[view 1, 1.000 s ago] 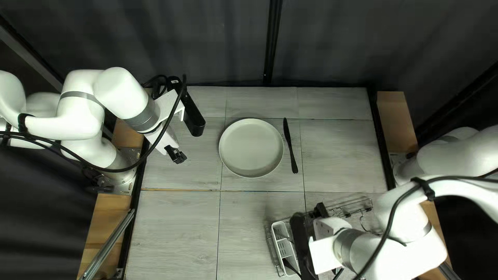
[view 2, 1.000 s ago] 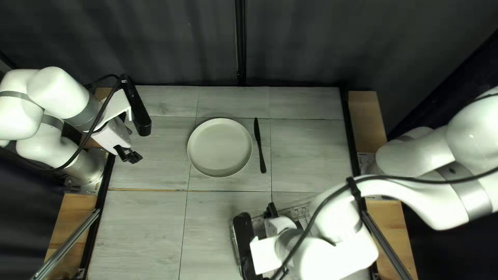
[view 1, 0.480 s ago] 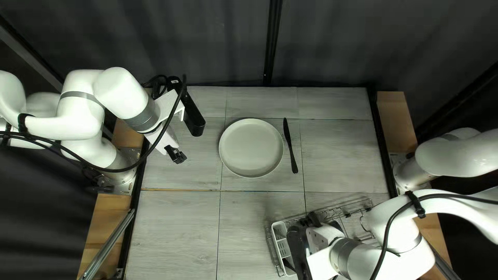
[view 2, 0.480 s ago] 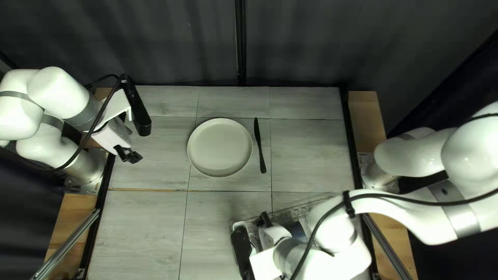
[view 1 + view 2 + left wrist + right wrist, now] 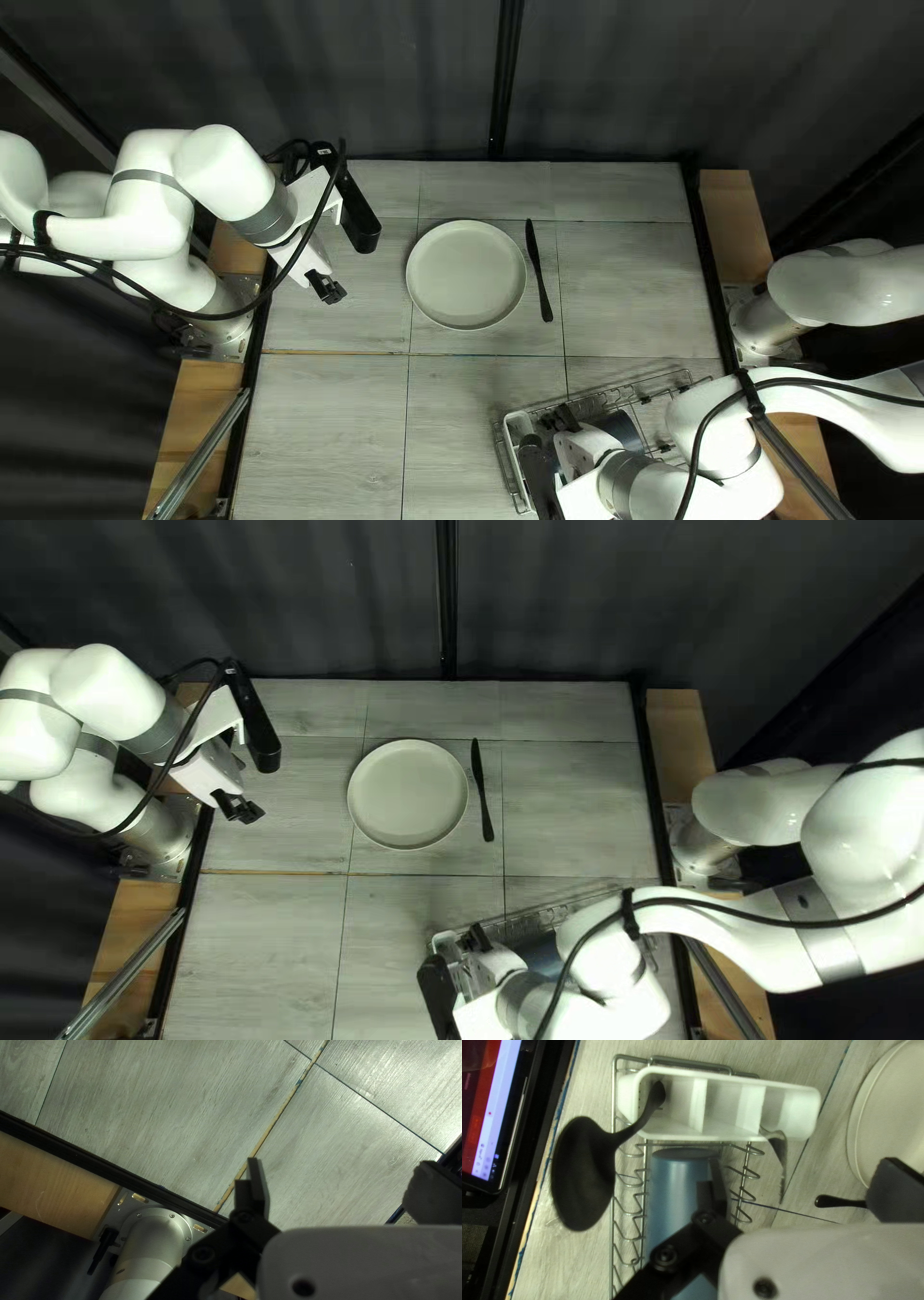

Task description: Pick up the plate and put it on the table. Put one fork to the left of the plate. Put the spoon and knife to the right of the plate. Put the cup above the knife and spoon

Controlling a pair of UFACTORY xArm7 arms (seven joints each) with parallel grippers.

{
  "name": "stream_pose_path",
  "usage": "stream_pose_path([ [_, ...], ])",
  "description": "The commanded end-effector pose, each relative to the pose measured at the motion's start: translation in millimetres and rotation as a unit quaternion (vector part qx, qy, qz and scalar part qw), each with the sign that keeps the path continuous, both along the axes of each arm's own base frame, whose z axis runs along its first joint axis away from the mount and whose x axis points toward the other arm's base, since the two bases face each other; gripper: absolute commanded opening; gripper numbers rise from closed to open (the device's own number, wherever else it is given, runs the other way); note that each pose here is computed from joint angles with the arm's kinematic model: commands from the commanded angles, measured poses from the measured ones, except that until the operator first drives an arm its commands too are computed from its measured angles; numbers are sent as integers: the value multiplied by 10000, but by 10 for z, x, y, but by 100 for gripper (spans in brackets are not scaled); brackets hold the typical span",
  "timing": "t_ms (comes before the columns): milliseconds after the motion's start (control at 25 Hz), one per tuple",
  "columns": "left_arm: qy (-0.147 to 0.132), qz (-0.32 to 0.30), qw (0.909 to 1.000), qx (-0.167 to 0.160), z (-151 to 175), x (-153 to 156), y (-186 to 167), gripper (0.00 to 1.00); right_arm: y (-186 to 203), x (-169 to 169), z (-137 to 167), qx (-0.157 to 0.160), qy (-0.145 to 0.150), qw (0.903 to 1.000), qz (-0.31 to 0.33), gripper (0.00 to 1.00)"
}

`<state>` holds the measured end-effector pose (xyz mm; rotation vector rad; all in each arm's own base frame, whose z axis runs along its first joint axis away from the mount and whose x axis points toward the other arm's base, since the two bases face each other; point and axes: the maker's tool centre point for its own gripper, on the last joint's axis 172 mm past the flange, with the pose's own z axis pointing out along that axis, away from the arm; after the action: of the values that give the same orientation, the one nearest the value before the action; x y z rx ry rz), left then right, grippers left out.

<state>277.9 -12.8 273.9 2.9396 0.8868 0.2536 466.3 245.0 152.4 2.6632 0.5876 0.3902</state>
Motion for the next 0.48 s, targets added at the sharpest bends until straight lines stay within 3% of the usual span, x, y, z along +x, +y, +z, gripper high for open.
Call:
stream_pose_path([
  [40,0,0,10000,0,0,0,0,100,-8,10,26,-15,-17,10000,-9,0],
  [280,0,0,10000,0,0,0,0,100,-45,-24,106,-62,-62,9999,-70,0],
  [480,0,0,10000,0,0,0,0,100,-194,-52,470,-181,-167,9994,-236,0],
])
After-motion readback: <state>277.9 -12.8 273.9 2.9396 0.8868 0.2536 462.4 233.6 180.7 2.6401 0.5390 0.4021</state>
